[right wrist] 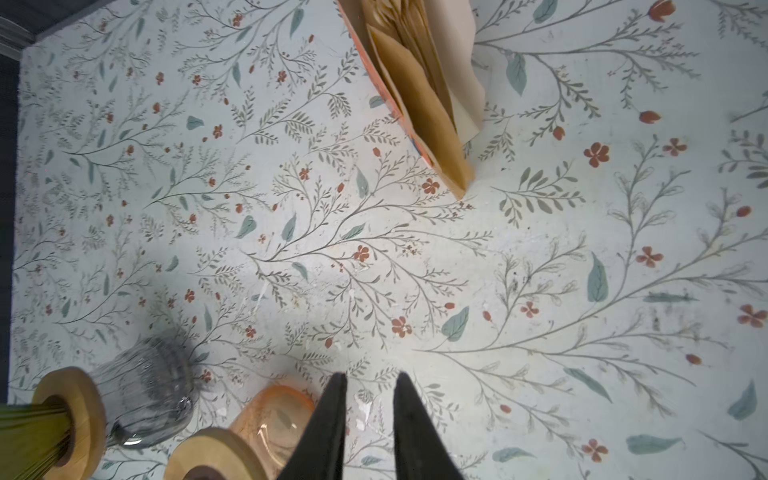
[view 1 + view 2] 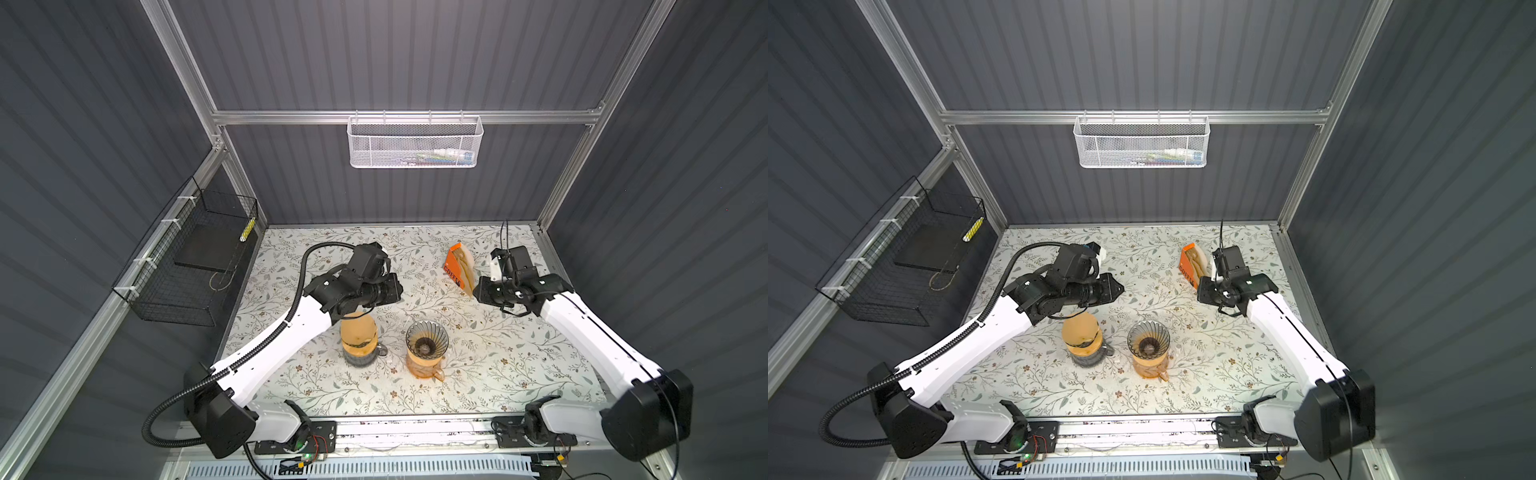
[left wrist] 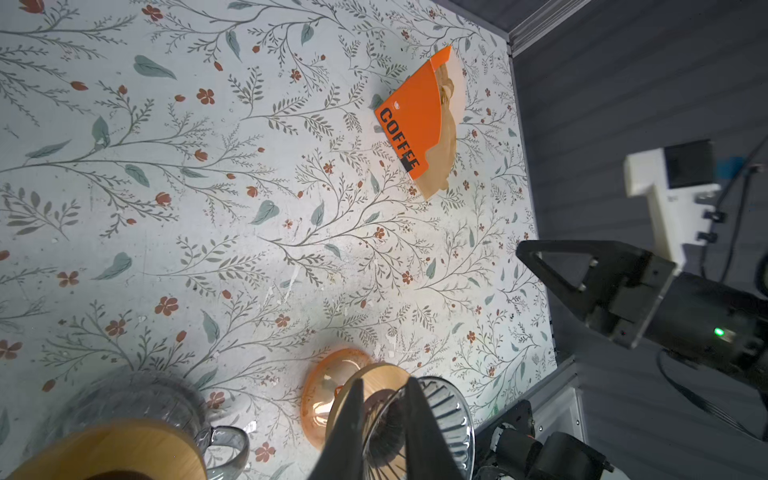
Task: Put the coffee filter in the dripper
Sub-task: 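Move the right gripper to the orange COFFEE filter box, then pinch one paper filter from the box with the right gripper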
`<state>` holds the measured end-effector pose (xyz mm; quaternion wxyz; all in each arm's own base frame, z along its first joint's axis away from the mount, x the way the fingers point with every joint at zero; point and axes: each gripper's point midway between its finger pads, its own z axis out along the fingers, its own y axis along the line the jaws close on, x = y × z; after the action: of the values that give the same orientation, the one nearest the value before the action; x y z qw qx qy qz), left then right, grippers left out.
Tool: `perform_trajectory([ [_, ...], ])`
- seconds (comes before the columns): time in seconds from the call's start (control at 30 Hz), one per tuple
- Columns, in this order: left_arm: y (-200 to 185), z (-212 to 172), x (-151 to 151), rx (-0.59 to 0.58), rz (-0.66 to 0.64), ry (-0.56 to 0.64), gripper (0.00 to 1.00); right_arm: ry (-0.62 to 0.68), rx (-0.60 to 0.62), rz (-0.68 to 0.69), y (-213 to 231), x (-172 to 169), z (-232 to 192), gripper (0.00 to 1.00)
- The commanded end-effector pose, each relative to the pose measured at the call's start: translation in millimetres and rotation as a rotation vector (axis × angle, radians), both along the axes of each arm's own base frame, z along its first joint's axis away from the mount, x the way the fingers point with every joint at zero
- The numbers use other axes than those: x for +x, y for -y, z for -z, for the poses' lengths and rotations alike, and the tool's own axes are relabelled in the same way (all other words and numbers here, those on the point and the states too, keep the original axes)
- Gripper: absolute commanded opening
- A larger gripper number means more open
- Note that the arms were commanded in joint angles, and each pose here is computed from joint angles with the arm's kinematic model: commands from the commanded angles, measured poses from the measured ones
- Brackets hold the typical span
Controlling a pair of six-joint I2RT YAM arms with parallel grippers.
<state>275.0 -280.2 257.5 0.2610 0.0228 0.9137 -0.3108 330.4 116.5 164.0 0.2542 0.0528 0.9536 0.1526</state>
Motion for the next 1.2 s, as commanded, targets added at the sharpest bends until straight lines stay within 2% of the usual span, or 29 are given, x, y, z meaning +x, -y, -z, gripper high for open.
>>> perform_trajectory([
  [0.0, 3, -2, 7, -0.016, 0.004, 0.010, 0.20, 0.053, -0.011, -0.040, -2, 37, 1, 0.23],
  [0.13, 0, 1, 15, -0.013, -0.009, 0.006, 0.19, 0.019, -0.060, -0.052, 0, 68, 22, 0.21],
  [0.33, 0, 9, 23, -0.005, -0.011, -0.007, 0.19, 0.004, -0.097, -0.060, 0, 91, 39, 0.21],
  [0.47, 1, 15, 25, -0.007, -0.009, -0.027, 0.19, -0.010, -0.113, -0.060, 1, 98, 48, 0.26],
  [1.17, -5, 19, 25, -0.012, -0.026, -0.041, 0.19, -0.040, -0.140, -0.065, 2, 112, 69, 0.21],
])
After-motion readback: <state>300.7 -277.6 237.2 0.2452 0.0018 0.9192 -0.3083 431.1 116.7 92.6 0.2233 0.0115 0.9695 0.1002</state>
